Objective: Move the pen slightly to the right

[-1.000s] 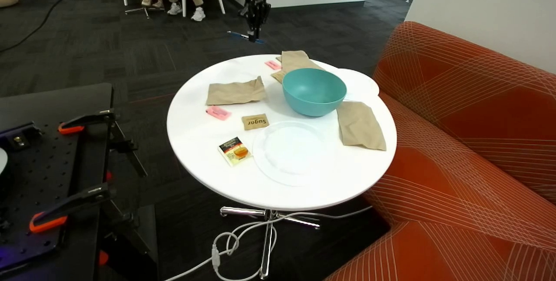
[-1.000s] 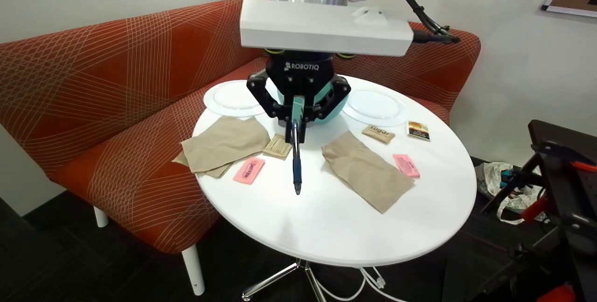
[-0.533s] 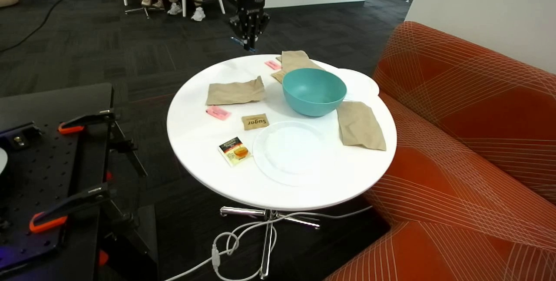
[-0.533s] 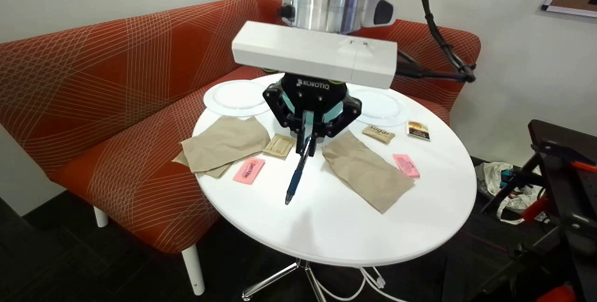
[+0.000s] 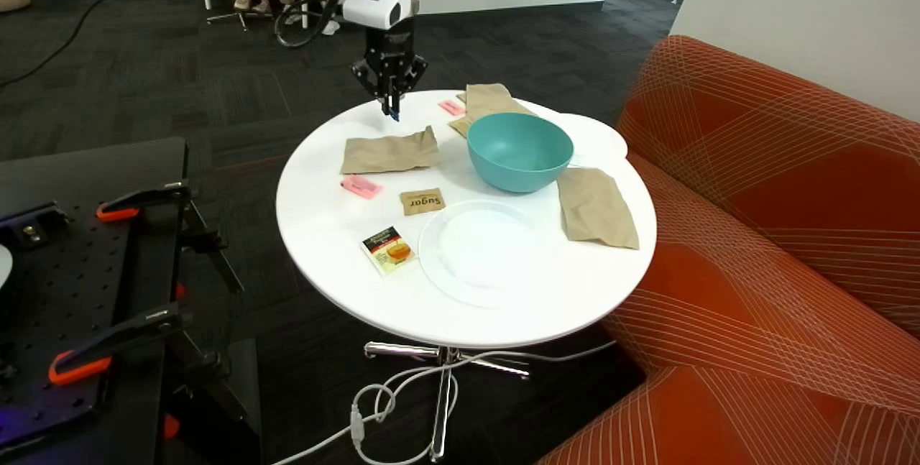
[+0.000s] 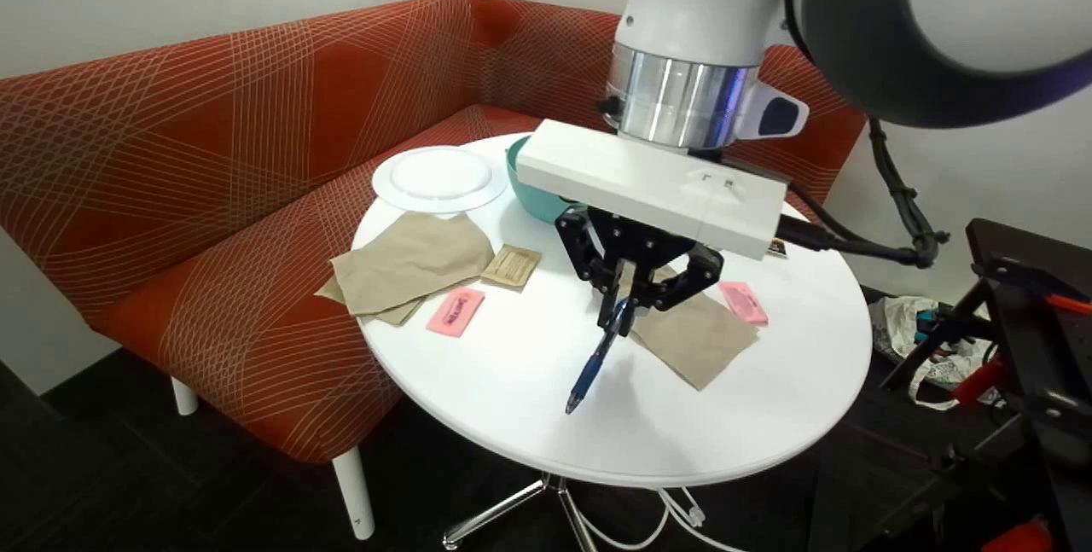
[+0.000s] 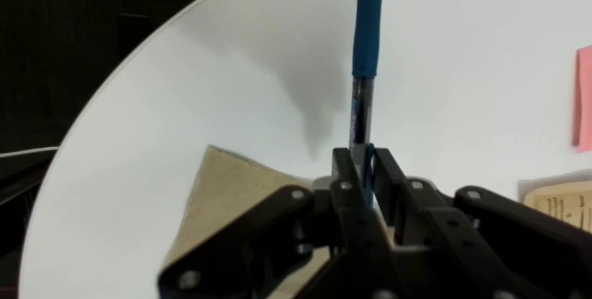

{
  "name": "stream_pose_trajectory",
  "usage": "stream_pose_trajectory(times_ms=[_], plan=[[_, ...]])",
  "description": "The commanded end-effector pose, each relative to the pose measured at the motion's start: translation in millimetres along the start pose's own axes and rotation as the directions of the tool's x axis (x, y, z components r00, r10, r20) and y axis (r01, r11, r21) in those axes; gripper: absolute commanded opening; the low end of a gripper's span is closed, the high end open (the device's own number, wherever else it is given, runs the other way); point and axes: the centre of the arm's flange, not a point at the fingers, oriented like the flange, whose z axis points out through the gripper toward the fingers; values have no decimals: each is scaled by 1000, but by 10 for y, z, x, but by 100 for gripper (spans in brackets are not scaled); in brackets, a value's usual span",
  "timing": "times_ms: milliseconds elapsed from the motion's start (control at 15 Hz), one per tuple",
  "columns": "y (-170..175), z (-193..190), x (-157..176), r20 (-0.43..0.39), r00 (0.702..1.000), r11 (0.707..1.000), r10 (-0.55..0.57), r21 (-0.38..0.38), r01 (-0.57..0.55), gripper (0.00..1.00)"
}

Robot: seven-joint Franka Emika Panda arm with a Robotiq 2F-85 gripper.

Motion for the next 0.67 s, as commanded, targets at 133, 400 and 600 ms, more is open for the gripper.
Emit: stream_pose_trajectory(times_ms=[133,400,600], plan=[[328,-78,131,16,994,992,110,59,-110,4],[350,-105,174,-21,988,985,152,82,-150,7],[338,-159,194,-62,984,982,167,95,-161,47]])
